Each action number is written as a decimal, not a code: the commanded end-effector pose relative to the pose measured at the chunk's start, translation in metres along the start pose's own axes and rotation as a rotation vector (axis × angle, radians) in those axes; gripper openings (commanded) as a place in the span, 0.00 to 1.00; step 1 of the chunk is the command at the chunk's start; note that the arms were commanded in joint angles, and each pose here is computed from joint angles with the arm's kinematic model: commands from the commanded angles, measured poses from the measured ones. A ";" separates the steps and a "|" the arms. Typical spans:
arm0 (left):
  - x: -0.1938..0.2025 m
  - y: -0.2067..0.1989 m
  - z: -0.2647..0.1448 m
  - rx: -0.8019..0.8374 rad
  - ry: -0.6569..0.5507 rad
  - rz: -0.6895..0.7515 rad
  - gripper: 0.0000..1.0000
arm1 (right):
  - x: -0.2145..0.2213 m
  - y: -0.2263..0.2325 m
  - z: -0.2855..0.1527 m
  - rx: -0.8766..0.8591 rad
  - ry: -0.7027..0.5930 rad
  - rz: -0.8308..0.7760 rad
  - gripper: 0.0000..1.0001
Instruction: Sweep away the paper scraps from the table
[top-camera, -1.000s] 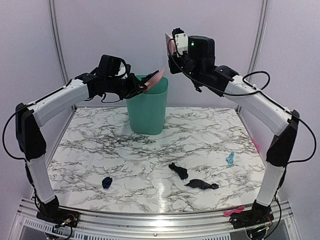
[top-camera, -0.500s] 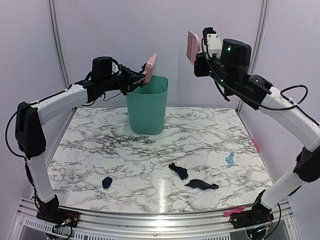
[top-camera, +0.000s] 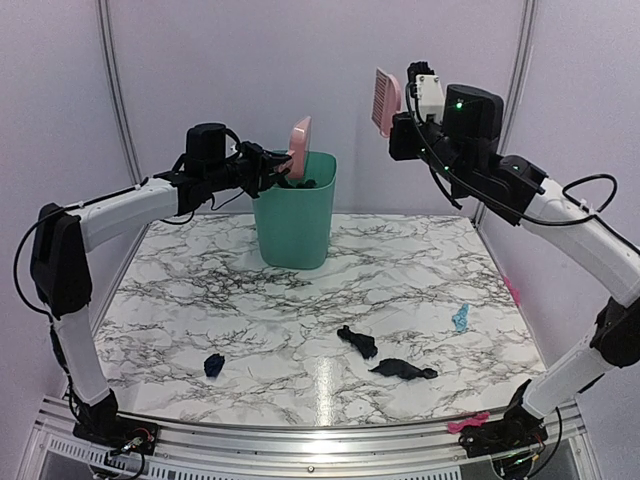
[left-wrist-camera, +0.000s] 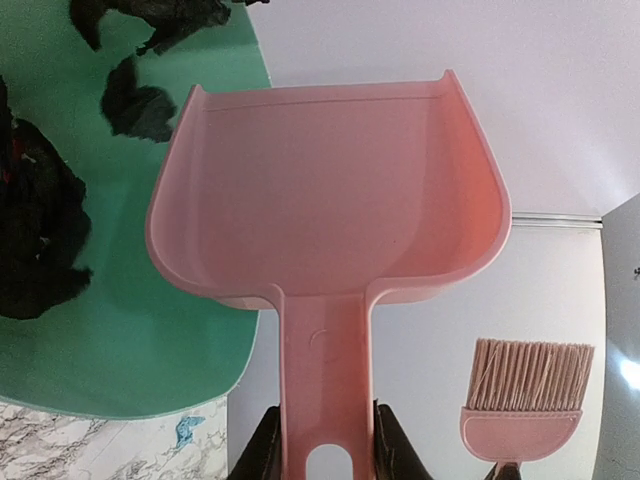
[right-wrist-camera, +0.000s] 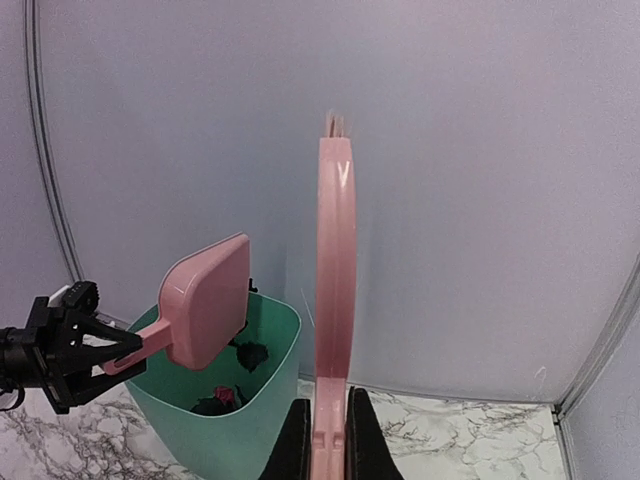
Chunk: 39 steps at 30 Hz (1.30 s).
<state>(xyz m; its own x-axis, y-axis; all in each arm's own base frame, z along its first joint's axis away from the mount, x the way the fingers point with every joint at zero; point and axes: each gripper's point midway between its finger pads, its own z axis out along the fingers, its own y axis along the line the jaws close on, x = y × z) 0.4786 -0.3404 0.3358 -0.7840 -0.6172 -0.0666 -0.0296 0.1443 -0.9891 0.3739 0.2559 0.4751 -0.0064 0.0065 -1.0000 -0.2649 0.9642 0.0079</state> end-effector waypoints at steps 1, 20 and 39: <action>-0.002 -0.036 -0.018 0.108 -0.032 -0.013 0.00 | -0.014 -0.006 -0.008 -0.004 -0.035 0.045 0.00; 0.002 -0.106 -0.058 0.243 -0.081 0.158 0.00 | 0.012 -0.008 -0.022 -0.031 0.039 0.053 0.00; -0.031 -0.053 0.009 0.156 -0.082 0.166 0.00 | 0.035 -0.014 -0.036 -0.045 0.101 0.068 0.00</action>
<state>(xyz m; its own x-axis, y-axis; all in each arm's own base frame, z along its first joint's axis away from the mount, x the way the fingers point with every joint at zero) 0.5029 -0.3376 0.3910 -0.7234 -0.6572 -0.2117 0.1720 0.1253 -0.9771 0.3496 0.2429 0.4314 -0.1293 0.0086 -0.9916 -0.3070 0.9505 0.0483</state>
